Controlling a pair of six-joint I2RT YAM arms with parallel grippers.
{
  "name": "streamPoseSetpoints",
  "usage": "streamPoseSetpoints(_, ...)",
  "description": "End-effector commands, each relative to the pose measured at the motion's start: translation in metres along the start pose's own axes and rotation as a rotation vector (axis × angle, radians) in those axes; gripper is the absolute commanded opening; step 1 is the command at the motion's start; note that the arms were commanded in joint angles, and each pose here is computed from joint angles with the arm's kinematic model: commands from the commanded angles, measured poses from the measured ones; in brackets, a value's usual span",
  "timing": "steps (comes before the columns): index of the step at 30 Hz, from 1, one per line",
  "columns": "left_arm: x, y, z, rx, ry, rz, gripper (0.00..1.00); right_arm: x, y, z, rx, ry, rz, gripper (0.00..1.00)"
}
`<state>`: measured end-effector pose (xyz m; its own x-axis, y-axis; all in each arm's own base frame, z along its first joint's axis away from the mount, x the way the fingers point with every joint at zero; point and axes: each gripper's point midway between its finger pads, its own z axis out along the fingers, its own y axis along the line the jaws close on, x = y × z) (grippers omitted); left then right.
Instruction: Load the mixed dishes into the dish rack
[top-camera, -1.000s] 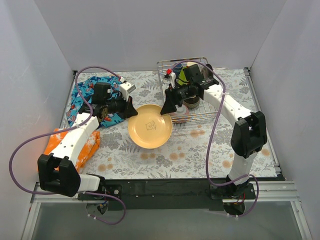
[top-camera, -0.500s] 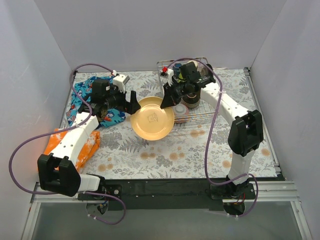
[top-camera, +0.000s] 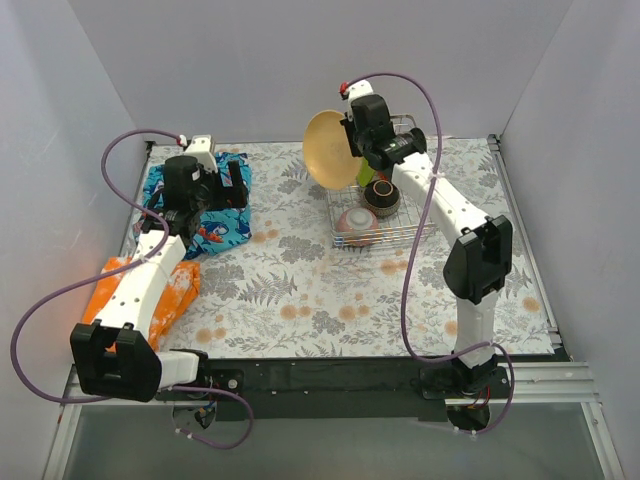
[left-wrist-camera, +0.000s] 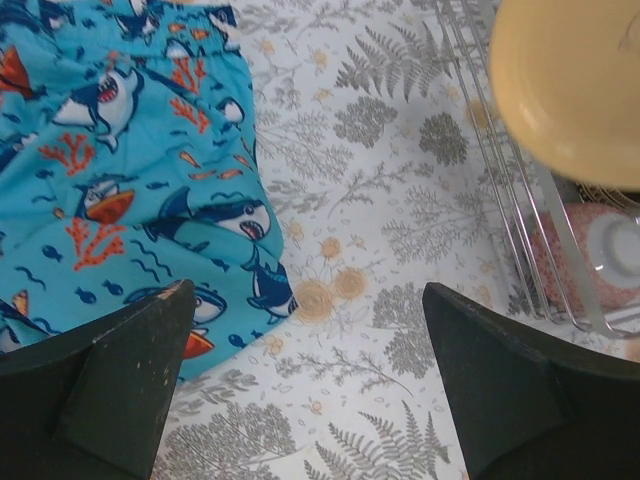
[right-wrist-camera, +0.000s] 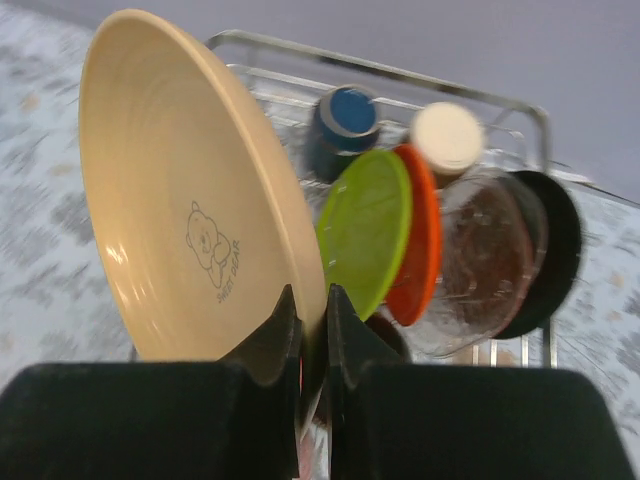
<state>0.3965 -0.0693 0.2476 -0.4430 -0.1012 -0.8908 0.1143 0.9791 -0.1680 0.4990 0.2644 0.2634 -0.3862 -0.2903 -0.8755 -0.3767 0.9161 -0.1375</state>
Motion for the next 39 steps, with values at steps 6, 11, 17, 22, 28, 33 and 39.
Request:
streamPoseSetpoints(6,0.029,-0.012,-0.016,0.074,0.052,-0.090,0.98,-0.035,-0.063,-0.010,0.638,-0.184,0.080,0.01)
streamPoseSetpoints(11,0.037,-0.013,-0.014,0.086,0.073,-0.108,0.98,-0.030,-0.061,-0.002,0.704,-0.192,0.064,0.01)
streamPoseSetpoints(17,0.040,-0.013,-0.014,0.092,0.082,-0.116,0.98,-0.034,-0.058,0.010,0.730,-0.221,0.064,0.01)
streamPoseSetpoints(22,0.045,-0.012,-0.012,0.092,0.096,-0.122,0.98,-0.048,-0.059,0.012,0.742,-0.283,0.079,0.01)
streamPoseSetpoints(28,0.044,-0.013,-0.008,0.101,0.100,-0.136,0.98,-0.038,-0.059,0.018,0.749,-0.254,0.037,0.01)
streamPoseSetpoints(33,0.044,-0.013,-0.007,0.105,0.102,-0.137,0.98,-0.020,-0.057,0.026,0.755,-0.207,-0.010,0.01)
streamPoseSetpoints(39,0.044,-0.014,-0.006,0.108,0.104,-0.138,0.98,-0.004,-0.051,0.038,0.726,-0.166,-0.054,0.01)
